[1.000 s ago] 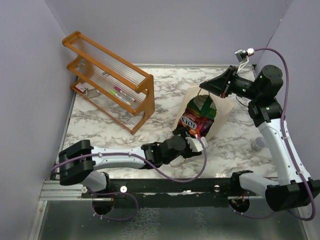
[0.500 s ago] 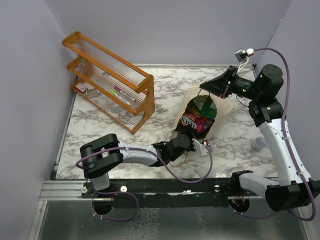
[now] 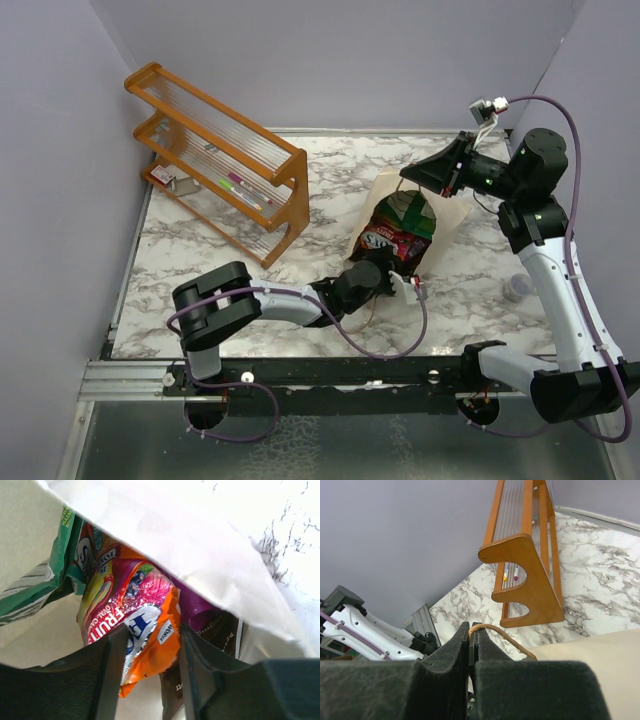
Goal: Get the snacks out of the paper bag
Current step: Take out the snack from the paper bag.
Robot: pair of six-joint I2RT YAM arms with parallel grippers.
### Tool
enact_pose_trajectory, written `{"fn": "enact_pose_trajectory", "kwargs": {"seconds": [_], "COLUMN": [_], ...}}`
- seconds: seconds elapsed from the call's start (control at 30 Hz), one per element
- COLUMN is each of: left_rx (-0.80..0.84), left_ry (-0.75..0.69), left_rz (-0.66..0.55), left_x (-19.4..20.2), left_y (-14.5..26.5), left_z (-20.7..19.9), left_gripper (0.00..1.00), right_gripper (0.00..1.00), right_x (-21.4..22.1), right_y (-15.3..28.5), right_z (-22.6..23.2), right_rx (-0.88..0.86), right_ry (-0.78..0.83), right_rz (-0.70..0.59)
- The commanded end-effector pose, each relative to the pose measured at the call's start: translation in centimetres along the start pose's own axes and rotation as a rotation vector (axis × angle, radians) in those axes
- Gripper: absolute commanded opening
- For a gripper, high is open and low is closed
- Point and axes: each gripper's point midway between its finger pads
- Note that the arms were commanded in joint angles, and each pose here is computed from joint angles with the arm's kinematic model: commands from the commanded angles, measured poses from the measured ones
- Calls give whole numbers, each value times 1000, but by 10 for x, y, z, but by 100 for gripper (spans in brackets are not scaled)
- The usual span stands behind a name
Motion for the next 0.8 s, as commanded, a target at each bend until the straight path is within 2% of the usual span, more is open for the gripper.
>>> {"fn": "enact_pose_trajectory", "kwargs": {"seconds": [0.0, 0.13, 0.3, 0.4, 0.6, 0.77], "left_rx": [-26, -23, -41, -82, -138, -108], "left_ry": [23, 60, 106, 164, 347, 501], "left_rz": [-84, -90, -84, -104, -141, -158], "left_x": [-21, -24, -26, -34, -44, -55], "left_y": [-9, -6, 6, 20, 57, 90], "left_z": [12, 17, 30, 51, 84, 105], "left_gripper": [41, 28, 4, 0, 0, 0], "right_gripper": [1, 1, 1, 1, 1, 1], "right_x": [-13, -13, -11, -12, -13, -13], "right_y": [7, 7, 7, 7, 8, 8], "right_z": [25, 23, 16, 14, 6, -1], "right_rx": [-32, -19, -3, 12, 59, 90], "right_ry": [88, 93, 88, 91, 97, 94], "right_rz": [-32, -36, -36, -40, -58, -73]}}
Point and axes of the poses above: each gripper's point midway between its finger pads, its own y axis back along the fingers, its own z axis along the line the jaws close on, x = y × z, and after that the axes turned 10 degrees about -y, right-handed
